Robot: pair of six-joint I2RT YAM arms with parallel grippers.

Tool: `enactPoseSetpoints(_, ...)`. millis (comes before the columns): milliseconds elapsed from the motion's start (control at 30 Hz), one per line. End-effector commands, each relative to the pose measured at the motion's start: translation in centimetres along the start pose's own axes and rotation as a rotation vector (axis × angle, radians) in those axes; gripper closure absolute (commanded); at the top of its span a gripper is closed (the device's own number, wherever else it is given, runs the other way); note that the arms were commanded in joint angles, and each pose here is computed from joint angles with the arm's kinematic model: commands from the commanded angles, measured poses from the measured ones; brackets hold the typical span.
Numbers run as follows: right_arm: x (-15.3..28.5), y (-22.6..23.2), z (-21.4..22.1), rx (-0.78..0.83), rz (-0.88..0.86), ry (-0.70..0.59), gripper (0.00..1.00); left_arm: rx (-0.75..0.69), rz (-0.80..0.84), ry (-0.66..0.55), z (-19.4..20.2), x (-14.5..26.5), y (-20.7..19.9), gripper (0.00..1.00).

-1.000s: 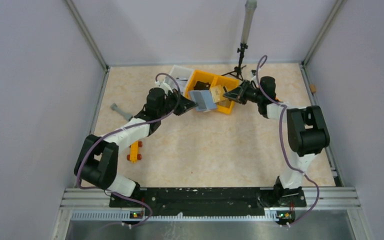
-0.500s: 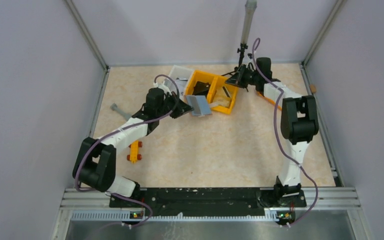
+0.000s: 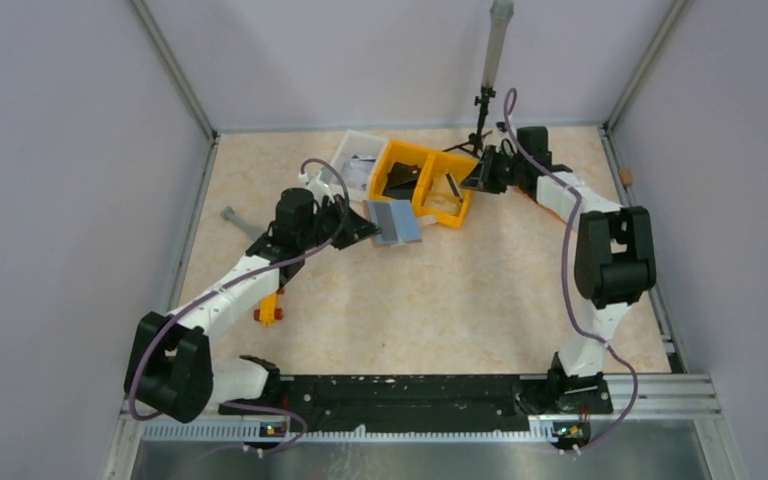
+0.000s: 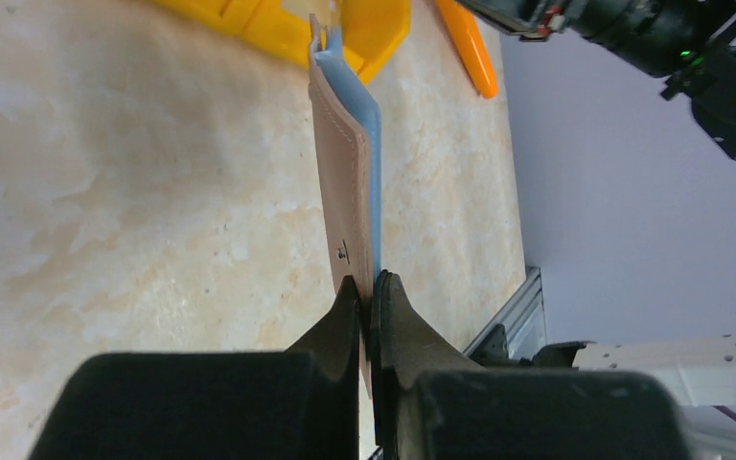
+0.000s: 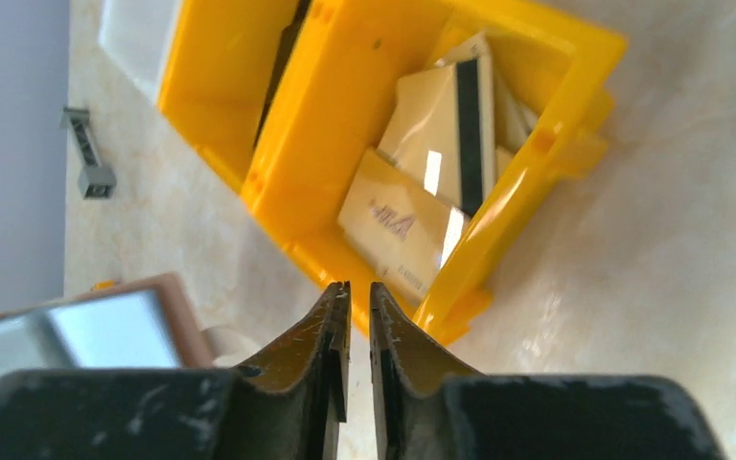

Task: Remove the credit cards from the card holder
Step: Remove the credit card from the card holder.

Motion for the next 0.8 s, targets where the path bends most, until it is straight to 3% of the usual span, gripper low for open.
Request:
enactPoseSetpoints(0, 5.0, 5.6, -0.5, 0.089, -0.112, -0.111, 0.81, -0.048, 0.119, 0.017, 1.4, 1.4, -1.1, 1.0)
enactPoseSetpoints(167, 8.3, 8.2, 4.8, 0.135, -0.125, -0.089, 0.58, -0.042, 0.183, 0.076, 4.1, 2.1, -0.4, 1.0)
enactPoseSetpoints(200, 8.9, 8.5, 6.1, 0.142, -0.118, -0.078, 0.5, -0.035, 0.181, 0.102, 4.8, 2.0, -0.1, 1.0)
enactPoseSetpoints(300, 10.4, 9.4, 9.7, 0.166, -0.099, -0.037, 0.13, -0.034, 0.167, 0.148, 6.9, 1.9, 0.9, 1.0)
enactPoseSetpoints(333, 10.8, 9.7, 10.7, 0.169, -0.1, -0.029, 0.09, -0.039, 0.162, 0.155, 7.6, 1.8, 1.2, 1.0)
enactPoseSetpoints(567, 12.4, 13.1, 16.4, 0.177, -0.139, -0.026, 0.07, -0.097, 0.185, 0.19, 10.8, 2.3, 2.1, 1.0)
enactPoseSetpoints(767, 11.9, 16.0, 19.7, 0.185, -0.228, -0.027, 0.16, -0.117, 0.18, 0.257, 12.9, 1.7, 3.3, 1.0)
Point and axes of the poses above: each gripper's point midway between its finger pads, its own x axis back along the fingers, its own y axis along the line the jaws close on, z = x × y, the point moved 1 cm from there along x, back along the fingers, and after that the axes turned 5 degrees about x, right-handed, at the moved point
